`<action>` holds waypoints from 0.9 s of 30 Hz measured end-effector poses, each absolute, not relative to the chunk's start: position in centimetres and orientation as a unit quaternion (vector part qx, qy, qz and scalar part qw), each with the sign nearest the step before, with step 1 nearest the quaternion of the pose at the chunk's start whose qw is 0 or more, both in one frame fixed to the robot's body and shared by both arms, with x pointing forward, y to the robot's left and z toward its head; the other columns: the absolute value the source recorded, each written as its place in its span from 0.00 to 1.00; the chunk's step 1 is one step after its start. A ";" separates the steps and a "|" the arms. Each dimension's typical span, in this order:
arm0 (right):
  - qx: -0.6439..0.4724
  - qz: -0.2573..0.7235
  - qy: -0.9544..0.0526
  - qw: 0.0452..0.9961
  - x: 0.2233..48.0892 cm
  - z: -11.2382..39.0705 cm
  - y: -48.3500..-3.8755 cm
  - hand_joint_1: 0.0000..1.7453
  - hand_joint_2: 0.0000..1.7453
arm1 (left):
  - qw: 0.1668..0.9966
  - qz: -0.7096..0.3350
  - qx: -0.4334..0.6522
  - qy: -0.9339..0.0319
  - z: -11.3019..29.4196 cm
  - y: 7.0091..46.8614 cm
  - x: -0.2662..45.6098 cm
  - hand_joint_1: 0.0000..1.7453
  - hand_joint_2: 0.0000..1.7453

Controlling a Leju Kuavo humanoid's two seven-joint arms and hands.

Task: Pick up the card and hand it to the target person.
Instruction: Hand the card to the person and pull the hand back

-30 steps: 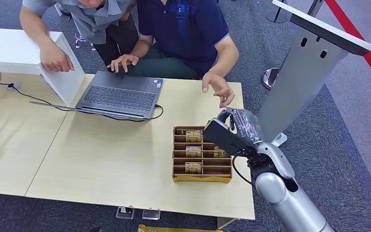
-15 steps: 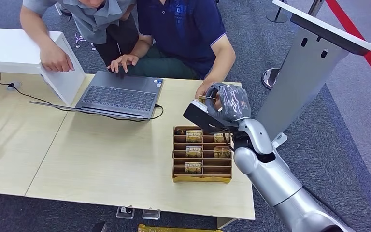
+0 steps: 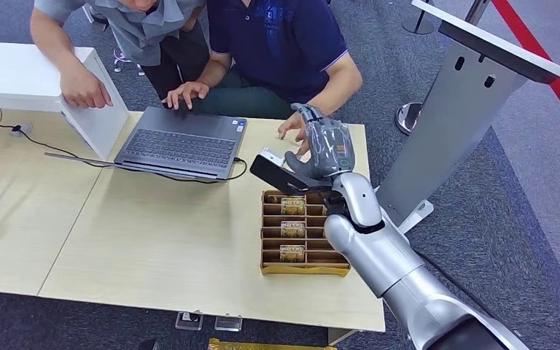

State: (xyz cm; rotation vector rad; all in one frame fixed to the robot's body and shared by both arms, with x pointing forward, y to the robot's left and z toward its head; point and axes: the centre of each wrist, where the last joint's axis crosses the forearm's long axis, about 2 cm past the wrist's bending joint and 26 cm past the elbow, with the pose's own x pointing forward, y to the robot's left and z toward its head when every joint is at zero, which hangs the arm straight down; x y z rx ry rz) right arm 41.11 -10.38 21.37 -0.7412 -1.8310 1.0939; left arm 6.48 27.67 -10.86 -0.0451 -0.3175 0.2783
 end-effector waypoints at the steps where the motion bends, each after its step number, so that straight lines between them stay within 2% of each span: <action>1: -0.289 0.434 -0.735 0.433 41.0 21.4 -10.6 0.00 1.00 | 0.977 0.139 -0.022 -0.157 -10.9 27.7 6.4 0.00 1.00; 8: -0.199 0.367 -0.766 0.489 39.4 21.2 -13.1 0.00 1.00 | 0.976 0.149 -0.019 -0.157 -10.9 28.1 6.4 0.00 1.00; 14: -0.101 0.291 -0.783 0.541 36.1 19.1 -17.7 0.00 1.00 | 0.975 0.157 -0.017 -0.156 -10.9 28.2 6.3 0.00 1.00; 21: 0.050 0.197 -0.787 0.582 30.2 15.4 -22.4 0.00 1.00 | 0.972 0.179 -0.015 -0.153 -10.9 28.4 6.3 0.00 1.00; 27: 0.102 0.169 -0.778 0.597 25.2 12.4 -23.6 0.00 1.00 | 0.965 0.211 -0.011 -0.153 -10.9 28.5 6.4 0.00 1.00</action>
